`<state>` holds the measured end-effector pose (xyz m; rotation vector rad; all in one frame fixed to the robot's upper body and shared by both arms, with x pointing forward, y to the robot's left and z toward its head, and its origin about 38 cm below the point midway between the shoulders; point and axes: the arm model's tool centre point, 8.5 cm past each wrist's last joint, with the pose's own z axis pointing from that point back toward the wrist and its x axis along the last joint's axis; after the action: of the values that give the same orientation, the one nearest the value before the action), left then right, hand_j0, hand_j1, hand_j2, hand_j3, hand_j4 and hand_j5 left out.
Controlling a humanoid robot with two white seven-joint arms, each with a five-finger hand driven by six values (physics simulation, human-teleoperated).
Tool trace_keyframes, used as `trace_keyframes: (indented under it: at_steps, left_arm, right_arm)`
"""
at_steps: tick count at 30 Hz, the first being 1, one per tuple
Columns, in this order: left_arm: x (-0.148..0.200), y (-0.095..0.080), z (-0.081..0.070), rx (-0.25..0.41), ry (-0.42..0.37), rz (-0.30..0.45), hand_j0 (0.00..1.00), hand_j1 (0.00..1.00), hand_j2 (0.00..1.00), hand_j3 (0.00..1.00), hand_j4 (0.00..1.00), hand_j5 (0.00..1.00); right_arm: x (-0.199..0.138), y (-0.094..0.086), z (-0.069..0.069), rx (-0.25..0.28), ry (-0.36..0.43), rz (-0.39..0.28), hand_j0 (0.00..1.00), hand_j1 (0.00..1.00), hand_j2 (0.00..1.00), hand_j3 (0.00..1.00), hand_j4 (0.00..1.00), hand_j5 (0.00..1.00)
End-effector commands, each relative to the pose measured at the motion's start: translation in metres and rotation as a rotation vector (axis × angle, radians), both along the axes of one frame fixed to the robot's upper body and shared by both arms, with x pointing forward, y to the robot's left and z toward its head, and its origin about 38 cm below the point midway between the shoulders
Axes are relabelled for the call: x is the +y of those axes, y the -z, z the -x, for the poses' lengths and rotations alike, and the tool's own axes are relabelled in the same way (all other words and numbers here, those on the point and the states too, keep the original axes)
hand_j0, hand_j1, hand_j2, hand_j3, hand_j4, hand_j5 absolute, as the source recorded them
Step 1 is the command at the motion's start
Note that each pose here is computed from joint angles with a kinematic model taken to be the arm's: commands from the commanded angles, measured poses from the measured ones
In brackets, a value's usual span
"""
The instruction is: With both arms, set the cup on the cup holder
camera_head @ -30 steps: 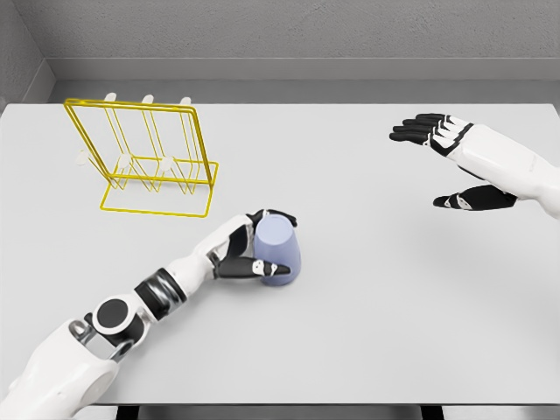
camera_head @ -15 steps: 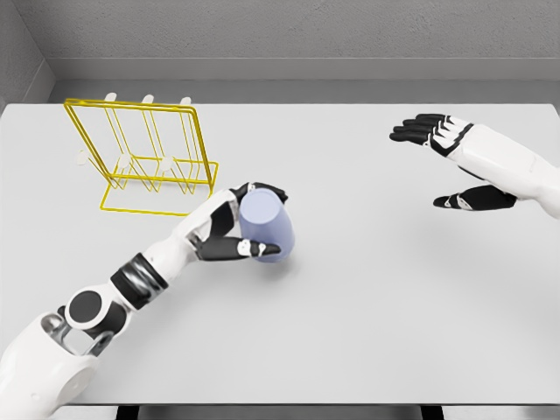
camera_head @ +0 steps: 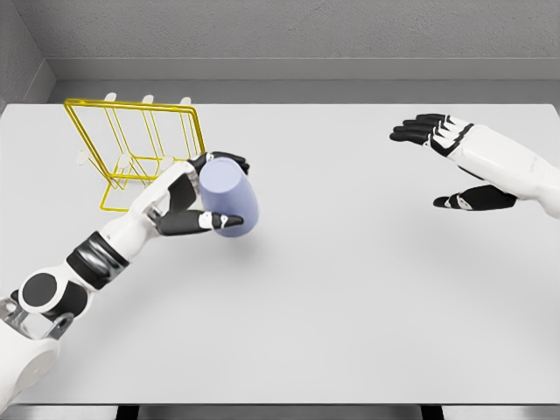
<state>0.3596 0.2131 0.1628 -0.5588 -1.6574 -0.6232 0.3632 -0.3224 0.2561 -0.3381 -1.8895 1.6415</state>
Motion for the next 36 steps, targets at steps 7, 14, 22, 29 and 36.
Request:
trace_keyframes:
  at_steps: [7,14,22,29,36]
  left_arm:
    - [0.019,-0.013,-0.003,-0.047,-0.016,0.004,0.69,0.69,0.69,0.69,0.69,0.69]
    - [0.025,-0.026,-0.006,-0.109,-0.023,0.013,0.69,0.69,0.69,0.69,0.69,0.69]
    - [0.046,-0.042,-0.01,-0.151,-0.054,0.028,0.7,0.7,0.7,0.7,0.7,0.7]
    - [0.054,-0.046,-0.01,-0.154,-0.067,0.018,0.71,0.71,0.71,0.71,0.71,0.71]
    - [0.065,-0.053,-0.013,-0.156,-0.095,0.03,0.71,0.71,0.71,0.71,0.71,0.71]
  right_arm:
    - [0.0,-0.001,0.0,0.002,0.0,-0.007,1.0,1.0,1.0,1.0,1.0,1.0]
    - [0.0,-0.001,0.0,0.002,0.0,-0.007,1.0,1.0,1.0,1.0,1.0,1.0]
    - [-0.001,0.0,0.0,0.003,0.001,-0.007,1.0,1.0,1.0,1.0,1.0,1.0]
    - [-0.001,0.0,0.0,0.004,0.003,-0.008,1.0,1.0,1.0,1.0,1.0,1.0]
    - [-0.001,0.0,0.0,0.004,0.003,-0.008,1.0,1.0,1.0,1.0,1.0,1.0]
